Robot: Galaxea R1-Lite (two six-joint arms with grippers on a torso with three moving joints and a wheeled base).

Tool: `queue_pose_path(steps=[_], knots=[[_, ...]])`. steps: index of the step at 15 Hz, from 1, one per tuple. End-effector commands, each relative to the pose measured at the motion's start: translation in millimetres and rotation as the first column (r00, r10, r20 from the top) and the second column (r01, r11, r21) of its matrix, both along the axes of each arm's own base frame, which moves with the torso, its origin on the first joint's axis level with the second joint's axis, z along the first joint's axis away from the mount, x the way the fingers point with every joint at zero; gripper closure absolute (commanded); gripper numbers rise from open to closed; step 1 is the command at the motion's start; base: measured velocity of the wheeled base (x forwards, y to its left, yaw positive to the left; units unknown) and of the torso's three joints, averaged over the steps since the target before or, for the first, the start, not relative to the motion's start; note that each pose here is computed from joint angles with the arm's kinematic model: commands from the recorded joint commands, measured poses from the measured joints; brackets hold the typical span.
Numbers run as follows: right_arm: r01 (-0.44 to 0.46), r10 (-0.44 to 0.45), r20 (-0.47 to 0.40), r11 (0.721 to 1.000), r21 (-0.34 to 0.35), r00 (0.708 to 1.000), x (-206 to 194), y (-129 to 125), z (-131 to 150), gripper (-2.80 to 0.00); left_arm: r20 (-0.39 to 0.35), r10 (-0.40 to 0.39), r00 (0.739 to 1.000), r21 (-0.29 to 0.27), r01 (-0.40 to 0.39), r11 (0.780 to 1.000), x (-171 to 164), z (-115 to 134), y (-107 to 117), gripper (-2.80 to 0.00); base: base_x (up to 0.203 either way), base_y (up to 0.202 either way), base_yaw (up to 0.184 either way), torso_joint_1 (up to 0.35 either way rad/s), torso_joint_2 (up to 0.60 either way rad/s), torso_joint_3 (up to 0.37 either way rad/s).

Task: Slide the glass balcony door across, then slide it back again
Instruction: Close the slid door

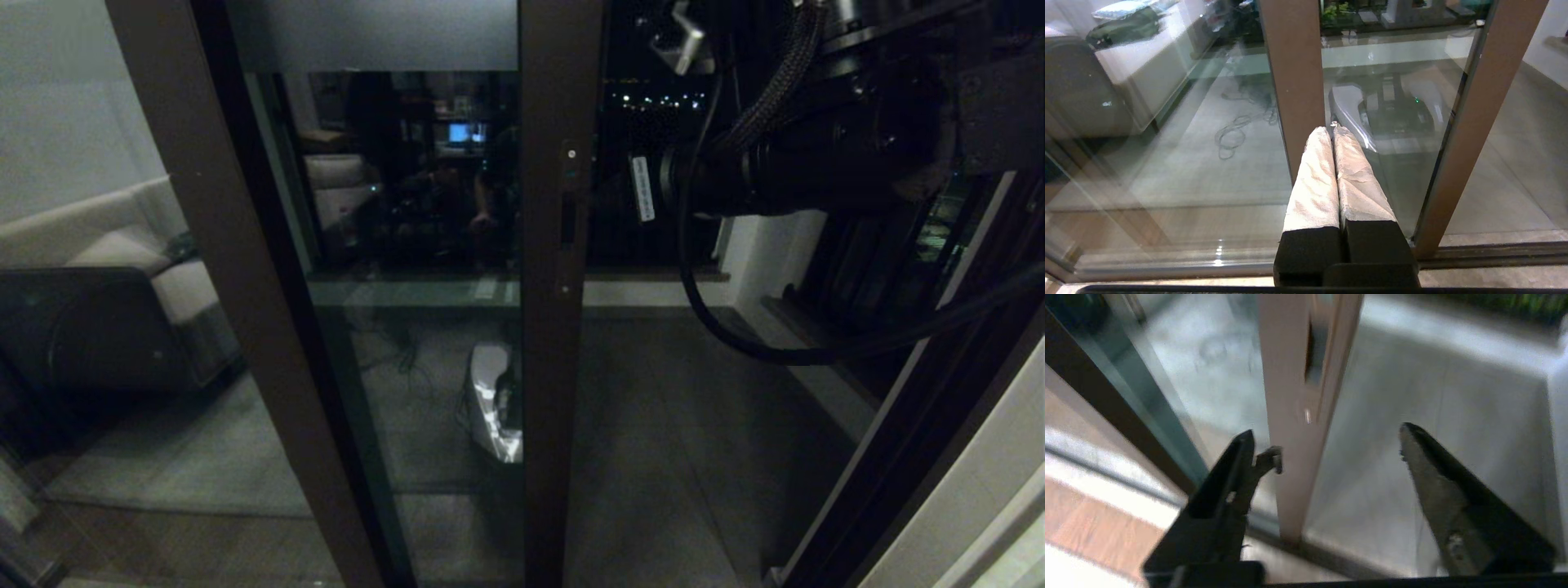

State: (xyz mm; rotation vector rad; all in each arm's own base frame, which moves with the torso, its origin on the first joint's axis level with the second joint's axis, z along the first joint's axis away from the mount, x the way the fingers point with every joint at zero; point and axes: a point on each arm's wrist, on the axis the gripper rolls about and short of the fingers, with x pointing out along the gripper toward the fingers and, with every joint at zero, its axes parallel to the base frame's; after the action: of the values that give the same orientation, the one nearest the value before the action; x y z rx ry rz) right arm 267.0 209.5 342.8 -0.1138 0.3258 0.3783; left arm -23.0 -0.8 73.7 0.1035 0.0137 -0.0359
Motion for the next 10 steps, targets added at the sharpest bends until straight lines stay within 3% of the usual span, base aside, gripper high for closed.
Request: queue_pose_path(steps=[1,4,10], knots=[[0.015,-0.016,-0.058,1.000,-0.018,0.998,6,3,-12,-2.80,-0.002,0.000,1.000,0.000,0.000,1.000,0,0,0,0.00,0.000,0.000,0.000,0.000,0.00,0.000],[0.032,-0.038,-0.125,0.998,-0.044,0.991,10,3,-33,-2.80,-0.003,0.000,1.000,0.000,0.000,1.000,0,-1,0,0.00,0.000,0.000,0.000,0.000,0.00,0.000],[0.132,-0.133,-0.059,0.991,-0.007,0.989,50,10,-35,-2.80,-0.002,0.000,1.000,-0.006,0.000,1.000,0,0,0,0.00,0.000,0.000,0.000,0.000,0.00,0.000]])
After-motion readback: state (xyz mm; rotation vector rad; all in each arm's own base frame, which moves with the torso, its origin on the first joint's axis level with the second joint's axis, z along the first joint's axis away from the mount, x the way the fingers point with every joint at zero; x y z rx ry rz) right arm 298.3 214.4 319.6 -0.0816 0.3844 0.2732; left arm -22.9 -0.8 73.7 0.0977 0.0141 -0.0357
